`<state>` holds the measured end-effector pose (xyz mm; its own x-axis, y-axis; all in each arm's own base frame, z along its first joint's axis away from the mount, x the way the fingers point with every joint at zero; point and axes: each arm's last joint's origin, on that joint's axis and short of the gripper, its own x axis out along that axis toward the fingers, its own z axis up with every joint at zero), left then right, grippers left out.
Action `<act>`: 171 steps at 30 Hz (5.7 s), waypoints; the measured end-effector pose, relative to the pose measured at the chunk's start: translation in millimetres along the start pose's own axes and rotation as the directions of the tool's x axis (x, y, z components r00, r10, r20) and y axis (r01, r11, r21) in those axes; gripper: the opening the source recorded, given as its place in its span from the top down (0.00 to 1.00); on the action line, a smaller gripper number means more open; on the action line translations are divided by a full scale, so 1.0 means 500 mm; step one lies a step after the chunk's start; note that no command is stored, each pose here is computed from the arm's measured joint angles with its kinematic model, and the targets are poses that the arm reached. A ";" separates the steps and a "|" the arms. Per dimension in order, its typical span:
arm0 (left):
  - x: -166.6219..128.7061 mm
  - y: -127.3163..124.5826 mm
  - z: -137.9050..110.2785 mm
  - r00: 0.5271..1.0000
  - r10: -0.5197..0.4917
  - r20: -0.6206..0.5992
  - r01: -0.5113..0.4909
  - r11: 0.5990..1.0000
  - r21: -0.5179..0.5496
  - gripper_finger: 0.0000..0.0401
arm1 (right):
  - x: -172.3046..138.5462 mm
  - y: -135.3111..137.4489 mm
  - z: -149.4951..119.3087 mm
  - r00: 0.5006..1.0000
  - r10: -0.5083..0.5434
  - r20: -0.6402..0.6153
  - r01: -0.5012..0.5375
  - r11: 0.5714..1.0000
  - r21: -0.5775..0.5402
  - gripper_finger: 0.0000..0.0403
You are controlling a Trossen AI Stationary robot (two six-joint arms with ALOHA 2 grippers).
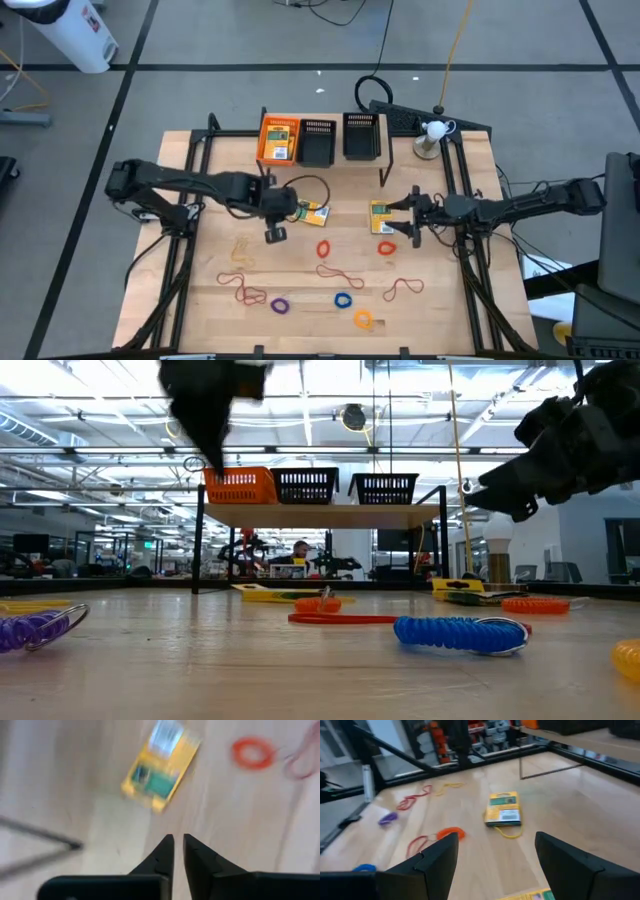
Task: Pick & Place Office Desk Supplies
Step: Put the yellow pack of crayons into the orange bin on the shelf
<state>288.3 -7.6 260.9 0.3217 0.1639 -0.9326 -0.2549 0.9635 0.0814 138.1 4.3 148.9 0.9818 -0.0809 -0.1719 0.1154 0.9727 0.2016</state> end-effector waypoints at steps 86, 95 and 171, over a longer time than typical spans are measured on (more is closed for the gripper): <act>0.275 -0.114 -0.086 0.865 0.439 0.242 -0.501 0.765 0.404 0.36 | 0.010 -0.005 -0.024 0.993 -0.065 -0.100 0.053 0.991 -0.119 0.37; 0.276 -0.107 -0.084 0.876 0.428 0.224 -0.482 0.778 0.402 0.36 | 0.010 -0.005 -0.024 0.993 -0.061 -0.101 0.048 0.991 -0.126 0.37; 0.283 -0.064 -0.079 0.839 0.515 0.176 -0.544 0.782 0.305 0.36 | 0.010 -0.005 -0.024 0.993 -0.060 -0.101 0.047 0.991 -0.127 0.37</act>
<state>305.9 -23.8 112.3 0.2987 0.6712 -0.6784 -0.0961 0.7284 0.6784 140.8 4.3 135.9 0.9527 -0.1170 -0.2807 0.1417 0.9875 0.0696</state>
